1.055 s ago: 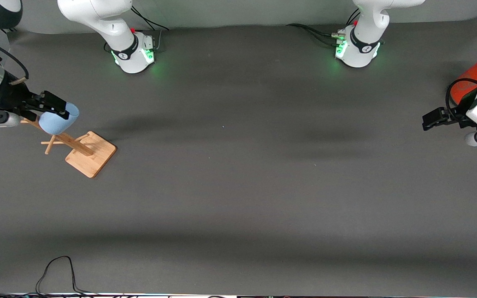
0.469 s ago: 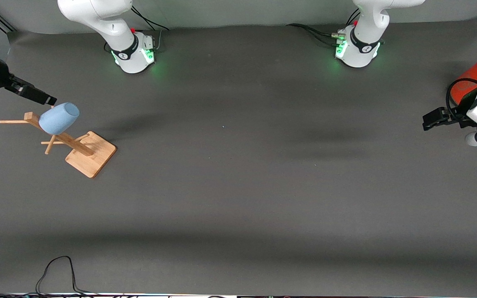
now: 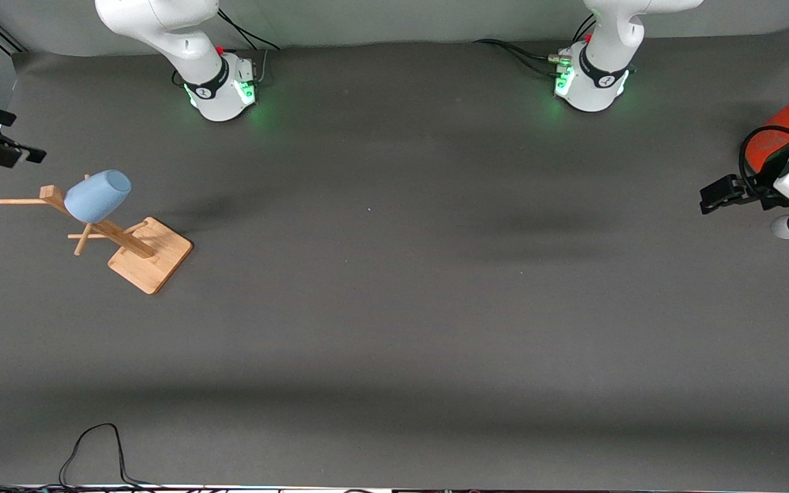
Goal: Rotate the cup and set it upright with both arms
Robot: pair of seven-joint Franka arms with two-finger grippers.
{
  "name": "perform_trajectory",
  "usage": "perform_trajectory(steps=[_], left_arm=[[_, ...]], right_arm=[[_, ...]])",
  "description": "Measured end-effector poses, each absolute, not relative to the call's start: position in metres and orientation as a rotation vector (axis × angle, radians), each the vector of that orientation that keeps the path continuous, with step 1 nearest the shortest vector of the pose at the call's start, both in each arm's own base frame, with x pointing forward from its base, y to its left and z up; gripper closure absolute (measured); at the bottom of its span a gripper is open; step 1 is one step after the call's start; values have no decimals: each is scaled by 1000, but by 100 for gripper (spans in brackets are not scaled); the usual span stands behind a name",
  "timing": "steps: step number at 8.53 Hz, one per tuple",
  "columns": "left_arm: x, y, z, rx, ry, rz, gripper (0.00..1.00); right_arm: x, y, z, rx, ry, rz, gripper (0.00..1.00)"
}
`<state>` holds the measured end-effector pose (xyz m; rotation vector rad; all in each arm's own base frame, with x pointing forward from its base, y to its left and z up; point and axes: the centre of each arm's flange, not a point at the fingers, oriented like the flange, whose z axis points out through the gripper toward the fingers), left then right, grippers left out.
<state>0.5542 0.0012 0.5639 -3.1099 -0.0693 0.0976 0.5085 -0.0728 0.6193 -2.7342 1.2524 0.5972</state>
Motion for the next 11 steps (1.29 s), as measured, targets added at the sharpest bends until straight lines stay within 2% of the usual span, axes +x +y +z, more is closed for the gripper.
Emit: perform_trajectory(steps=[2, 5, 11], left_arm=[[554, 1, 564, -3109, -69, 98, 0], [554, 0, 564, -3109, -66, 102, 0], [553, -2, 562, -3108, -60, 116, 0]], right_arm=[[530, -73, 576, -2739, 1300, 716, 0], [536, -92, 528, -2672, 1365, 855, 0], [532, -108, 466, -2560, 1443, 883, 0]])
